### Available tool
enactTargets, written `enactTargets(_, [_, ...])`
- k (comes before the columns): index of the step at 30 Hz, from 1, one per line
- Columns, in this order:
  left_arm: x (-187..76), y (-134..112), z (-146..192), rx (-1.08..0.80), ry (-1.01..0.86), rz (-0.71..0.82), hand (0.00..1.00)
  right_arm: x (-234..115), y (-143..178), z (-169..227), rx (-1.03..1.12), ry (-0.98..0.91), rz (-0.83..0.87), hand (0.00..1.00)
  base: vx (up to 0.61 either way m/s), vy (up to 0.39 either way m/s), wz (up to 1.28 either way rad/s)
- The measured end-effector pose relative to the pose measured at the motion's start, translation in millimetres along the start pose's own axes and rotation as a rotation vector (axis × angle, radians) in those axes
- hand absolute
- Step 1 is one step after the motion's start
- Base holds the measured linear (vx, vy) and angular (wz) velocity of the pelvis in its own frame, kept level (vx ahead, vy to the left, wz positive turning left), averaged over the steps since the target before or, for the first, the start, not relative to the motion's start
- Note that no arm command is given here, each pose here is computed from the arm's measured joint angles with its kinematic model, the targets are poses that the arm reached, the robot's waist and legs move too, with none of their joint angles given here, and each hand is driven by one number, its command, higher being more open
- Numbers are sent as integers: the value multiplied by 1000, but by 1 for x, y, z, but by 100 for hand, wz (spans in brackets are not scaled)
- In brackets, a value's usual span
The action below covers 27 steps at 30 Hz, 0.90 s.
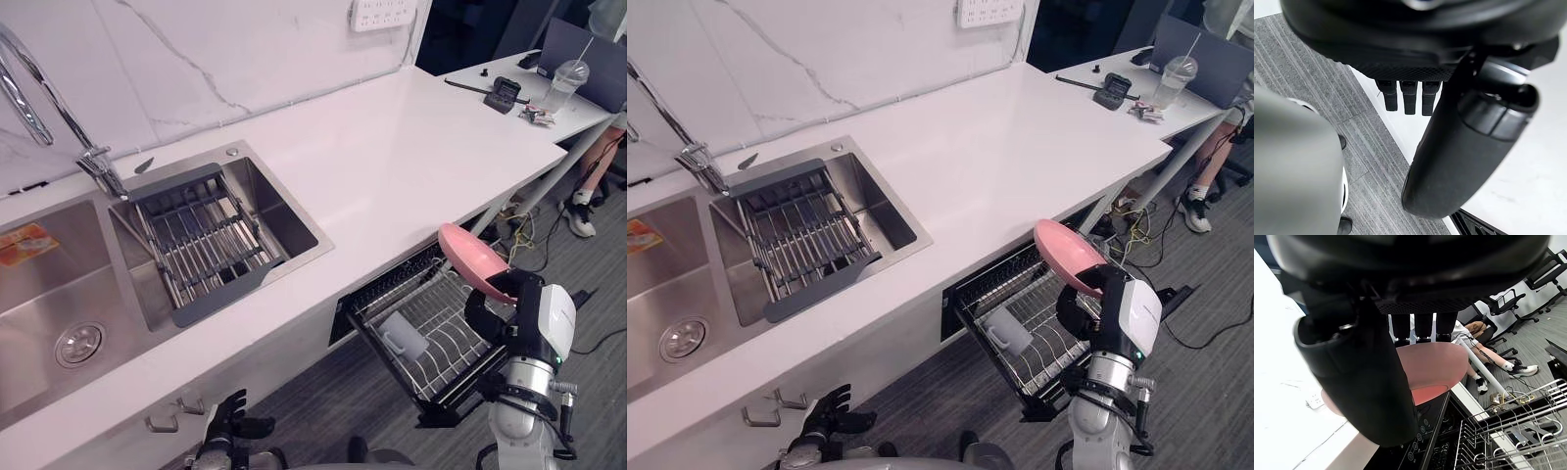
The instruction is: Walk over to the sink, pick up the cup, carry it to the dishwasher, place the cup inside the dishwasher, then close the dishwasher door
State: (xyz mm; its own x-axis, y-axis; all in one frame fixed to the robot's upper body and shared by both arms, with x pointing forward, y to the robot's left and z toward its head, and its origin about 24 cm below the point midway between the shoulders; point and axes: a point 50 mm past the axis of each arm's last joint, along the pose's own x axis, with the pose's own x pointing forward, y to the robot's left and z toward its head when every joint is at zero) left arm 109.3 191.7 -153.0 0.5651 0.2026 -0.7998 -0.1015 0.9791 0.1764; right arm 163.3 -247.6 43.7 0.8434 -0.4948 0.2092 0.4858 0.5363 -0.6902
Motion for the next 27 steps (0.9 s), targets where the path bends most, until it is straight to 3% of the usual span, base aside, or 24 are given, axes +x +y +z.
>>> enactTargets(9, [-1,-6,0,-1,-5,-20,90,0,-3,-31,-9,129,-7,30,-38,27,8])
enactTargets(27, [9,-18,54,-43,-181,-42,90,67,2,-12,241,105,-88,30,-59,-19,-1])
